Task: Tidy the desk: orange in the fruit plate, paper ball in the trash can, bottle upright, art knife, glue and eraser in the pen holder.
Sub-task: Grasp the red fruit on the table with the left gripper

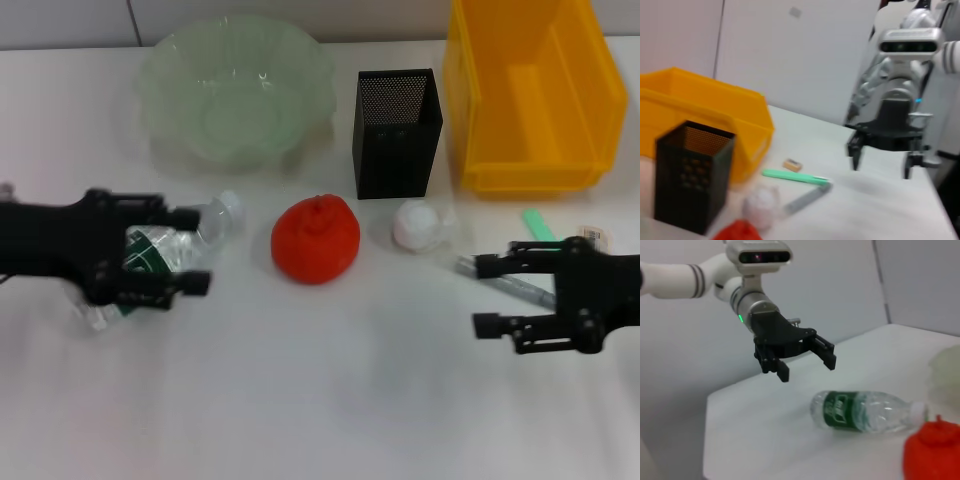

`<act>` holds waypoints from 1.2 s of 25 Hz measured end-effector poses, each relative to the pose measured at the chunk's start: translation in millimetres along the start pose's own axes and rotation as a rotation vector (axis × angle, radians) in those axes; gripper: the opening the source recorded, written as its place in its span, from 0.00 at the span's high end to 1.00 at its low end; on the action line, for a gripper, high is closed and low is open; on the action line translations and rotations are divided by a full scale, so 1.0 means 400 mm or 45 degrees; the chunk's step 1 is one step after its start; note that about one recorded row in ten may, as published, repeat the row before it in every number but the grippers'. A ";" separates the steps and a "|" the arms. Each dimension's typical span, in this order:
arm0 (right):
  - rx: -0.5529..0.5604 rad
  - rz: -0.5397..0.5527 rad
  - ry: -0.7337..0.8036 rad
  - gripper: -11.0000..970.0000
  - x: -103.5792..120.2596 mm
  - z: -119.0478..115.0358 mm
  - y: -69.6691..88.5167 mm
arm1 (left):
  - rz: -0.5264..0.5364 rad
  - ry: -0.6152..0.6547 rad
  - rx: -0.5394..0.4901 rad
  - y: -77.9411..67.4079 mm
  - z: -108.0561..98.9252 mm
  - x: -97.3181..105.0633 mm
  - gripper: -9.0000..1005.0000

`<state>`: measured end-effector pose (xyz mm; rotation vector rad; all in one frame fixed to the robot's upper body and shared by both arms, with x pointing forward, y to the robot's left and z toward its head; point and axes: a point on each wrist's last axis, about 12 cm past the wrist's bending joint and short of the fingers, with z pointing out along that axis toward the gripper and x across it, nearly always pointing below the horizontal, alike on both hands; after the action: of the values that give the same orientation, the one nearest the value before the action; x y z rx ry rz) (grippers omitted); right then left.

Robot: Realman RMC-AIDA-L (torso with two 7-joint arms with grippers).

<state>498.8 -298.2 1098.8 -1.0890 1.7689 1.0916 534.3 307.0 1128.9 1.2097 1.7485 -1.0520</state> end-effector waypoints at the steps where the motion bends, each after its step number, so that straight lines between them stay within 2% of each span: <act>1: 0.000 0.000 0.000 0.24 0.000 0.000 0.000 | 0.000 0.000 0.000 0.000 0.000 0.000 0.19; 4: 0.032 0.029 0.022 0.24 0.000 -0.027 0.002 | 0.062 0.001 -0.051 0.010 0.055 -0.007 0.19; 5: 0.042 0.037 0.026 0.24 0.000 -0.034 0.002 | 0.062 0.001 -0.051 0.010 0.055 -0.007 0.19; 7: 0.065 0.051 0.025 0.24 0.002 -0.048 0.002 | 0.067 -0.023 -0.092 0.036 0.121 -0.012 0.19; 11: 0.090 0.058 0.025 0.25 0.007 -0.060 0.003 | 0.036 -0.057 -0.142 0.055 0.155 -0.007 0.19; 17: 0.099 0.068 0.029 0.25 0.013 -0.064 0.005 | 0.023 -0.096 -0.287 0.089 0.220 0.020 0.19; 23: 0.100 0.074 0.027 0.25 0.017 -0.064 0.008 | 0.018 -0.004 -0.332 0.093 0.266 0.059 0.19; 30: 0.106 0.084 0.034 0.25 0.023 -0.064 0.009 | 0.016 0.013 -0.308 0.082 0.292 0.073 0.19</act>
<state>488.1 -323.2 1100.0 -1.0059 1.8664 1.0373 572.0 216.9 1051.2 1.0742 1.8144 -0.8016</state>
